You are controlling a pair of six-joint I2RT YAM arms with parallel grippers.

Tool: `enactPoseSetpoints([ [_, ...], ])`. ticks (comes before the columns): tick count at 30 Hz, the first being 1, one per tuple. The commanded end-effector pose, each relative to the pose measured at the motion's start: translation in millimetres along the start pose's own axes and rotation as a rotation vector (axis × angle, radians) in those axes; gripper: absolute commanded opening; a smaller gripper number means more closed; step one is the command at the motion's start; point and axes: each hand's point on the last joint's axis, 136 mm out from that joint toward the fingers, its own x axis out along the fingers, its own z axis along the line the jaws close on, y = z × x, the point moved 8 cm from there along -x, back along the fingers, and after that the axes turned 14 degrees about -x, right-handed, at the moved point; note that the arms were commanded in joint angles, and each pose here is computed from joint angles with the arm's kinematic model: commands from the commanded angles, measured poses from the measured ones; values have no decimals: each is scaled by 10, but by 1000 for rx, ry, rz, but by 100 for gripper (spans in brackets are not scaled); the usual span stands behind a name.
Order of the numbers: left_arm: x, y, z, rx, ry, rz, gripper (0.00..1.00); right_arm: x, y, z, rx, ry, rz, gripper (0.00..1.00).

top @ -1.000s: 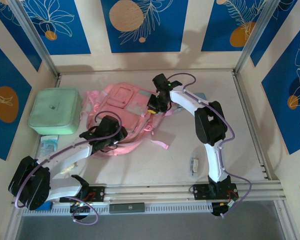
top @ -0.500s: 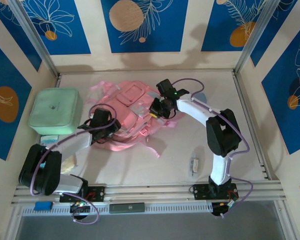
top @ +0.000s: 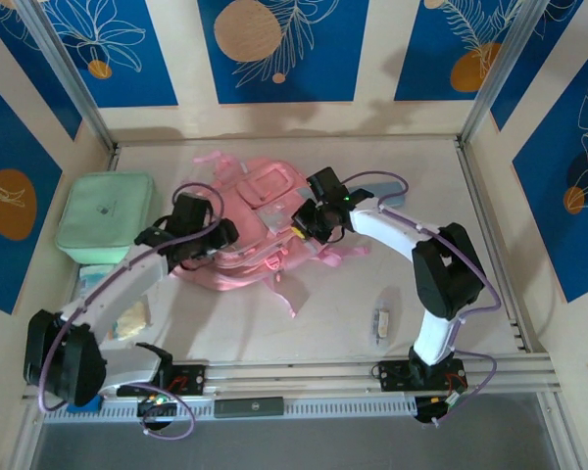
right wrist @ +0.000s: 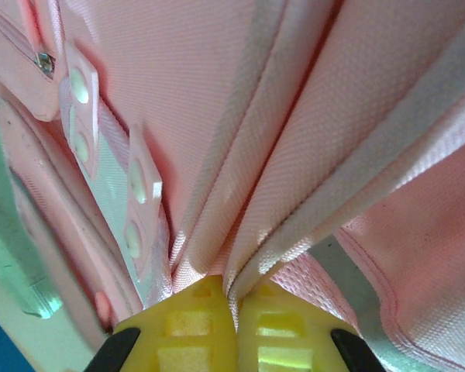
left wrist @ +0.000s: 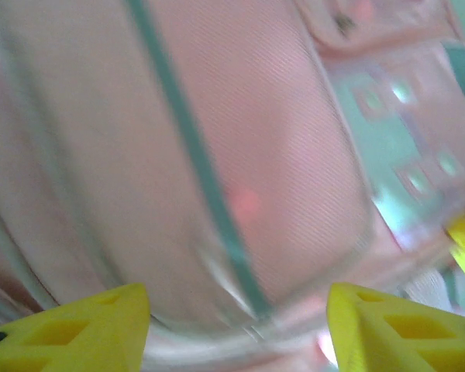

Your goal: Pack the student bag

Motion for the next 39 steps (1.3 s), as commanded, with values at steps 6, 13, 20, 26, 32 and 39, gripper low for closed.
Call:
enactPoseSetpoints([
  [6, 6, 682, -519, 16, 66, 38, 59, -215, 128, 161, 13, -112, 31, 0],
  [13, 333, 845, -856, 29, 107, 29, 52, -274, 124, 169, 45, -144, 38, 0],
  [20, 543, 843, -913, 35, 38, -4, 44, -310, 109, 188, 54, -164, 43, 0],
  [26, 644, 845, -801, 3, -39, -33, 38, -321, 95, 193, 67, -174, 42, 0],
  [32, 735, 827, -767, 4, -49, -76, 35, -329, 111, 235, 69, -185, 51, 0],
  [39, 875, 743, -854, 41, -81, -121, 33, -318, 182, 266, 74, -208, 62, 0],
])
